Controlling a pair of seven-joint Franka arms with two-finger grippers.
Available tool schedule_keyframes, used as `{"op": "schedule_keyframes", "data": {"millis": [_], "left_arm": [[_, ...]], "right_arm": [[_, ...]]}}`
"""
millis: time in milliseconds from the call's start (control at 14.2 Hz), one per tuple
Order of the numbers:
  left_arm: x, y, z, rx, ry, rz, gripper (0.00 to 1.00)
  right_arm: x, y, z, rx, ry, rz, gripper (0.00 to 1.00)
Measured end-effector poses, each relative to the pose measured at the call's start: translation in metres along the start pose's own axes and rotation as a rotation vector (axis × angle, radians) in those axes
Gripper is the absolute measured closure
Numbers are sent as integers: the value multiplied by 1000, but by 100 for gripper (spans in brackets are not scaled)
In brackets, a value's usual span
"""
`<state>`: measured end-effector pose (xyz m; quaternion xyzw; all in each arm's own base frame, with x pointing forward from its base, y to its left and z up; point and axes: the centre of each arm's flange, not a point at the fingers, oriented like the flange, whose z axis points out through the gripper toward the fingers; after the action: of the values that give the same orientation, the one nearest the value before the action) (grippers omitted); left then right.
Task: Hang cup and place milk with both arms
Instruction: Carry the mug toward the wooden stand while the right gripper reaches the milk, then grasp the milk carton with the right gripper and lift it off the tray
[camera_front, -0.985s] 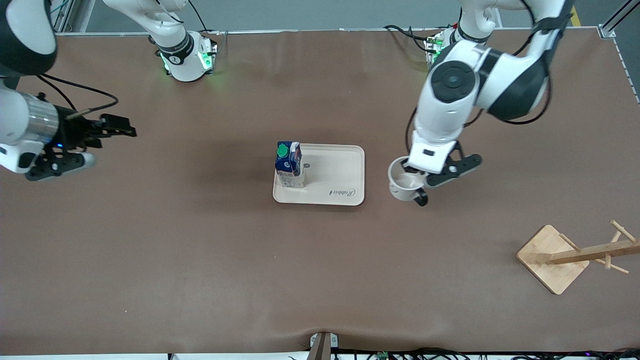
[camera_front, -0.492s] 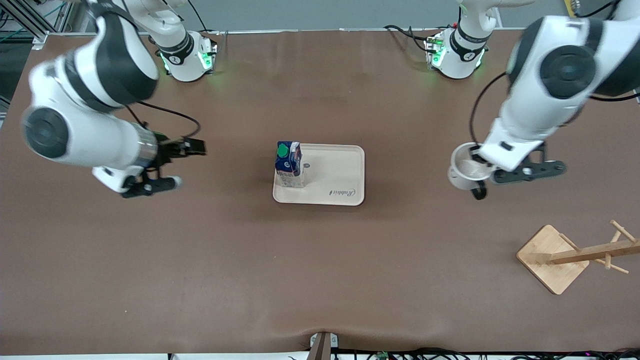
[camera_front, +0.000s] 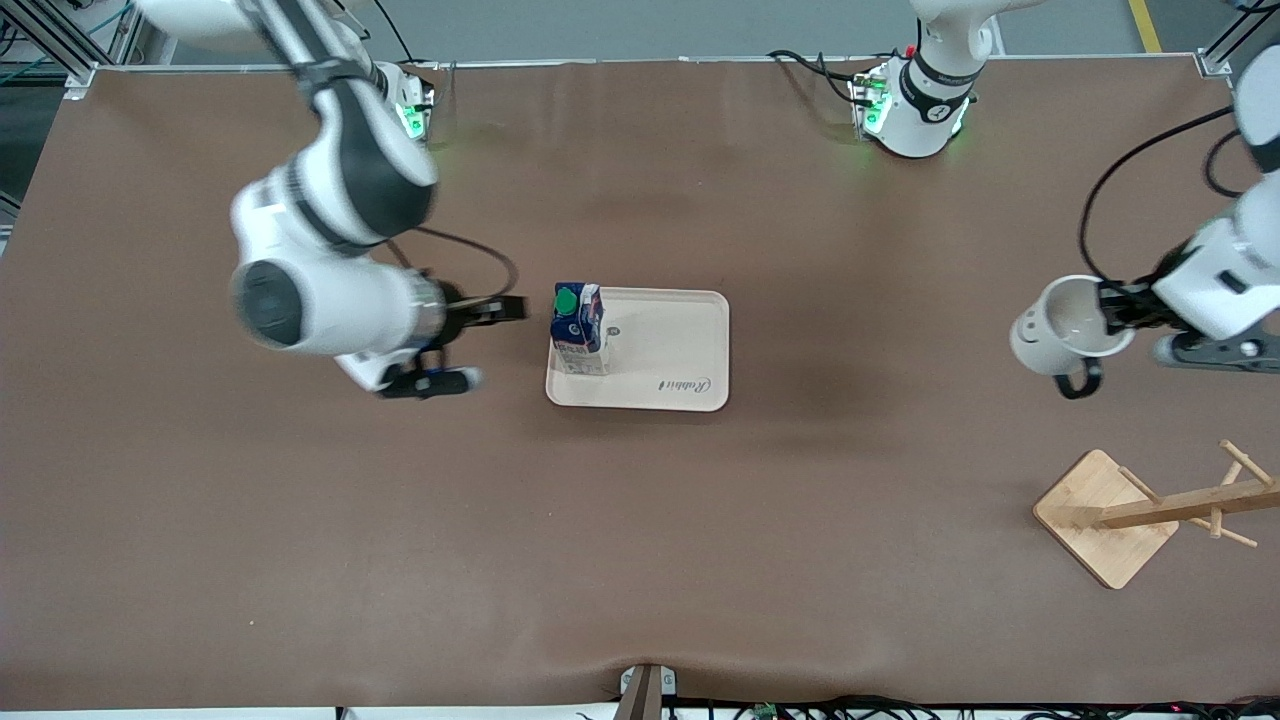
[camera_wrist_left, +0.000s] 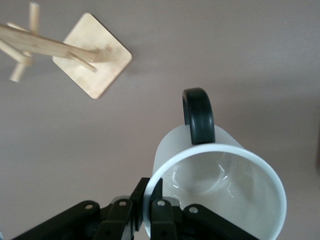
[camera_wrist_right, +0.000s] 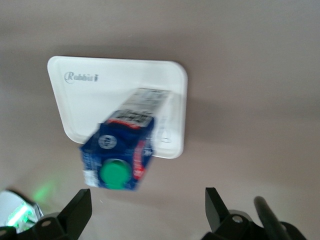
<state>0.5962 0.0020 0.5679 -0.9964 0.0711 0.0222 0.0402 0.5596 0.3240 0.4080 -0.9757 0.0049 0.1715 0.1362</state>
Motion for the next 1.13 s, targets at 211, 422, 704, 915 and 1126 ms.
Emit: {"op": "schedule_keyframes", "data": {"millis": [211,422,704,915,1126], "left_arm": [[-4,-47,-3,-4,15,37,93],[3,-78,7,-5,54,55,93],[22,-91,15,-12,97,89,93],[28,-117,27,-8,132,116,93],[32,-128,38,-13,136,122,93]], "right_arm": [[-28,-49,41,-36,7,1,0],[-29,-48,52,-68,8,4,0],[-30,-52,62,-63,33,25,0],[-30,-54,83,-67,72,46,0],[-32,-55,102,-150,132,39,0]]}}
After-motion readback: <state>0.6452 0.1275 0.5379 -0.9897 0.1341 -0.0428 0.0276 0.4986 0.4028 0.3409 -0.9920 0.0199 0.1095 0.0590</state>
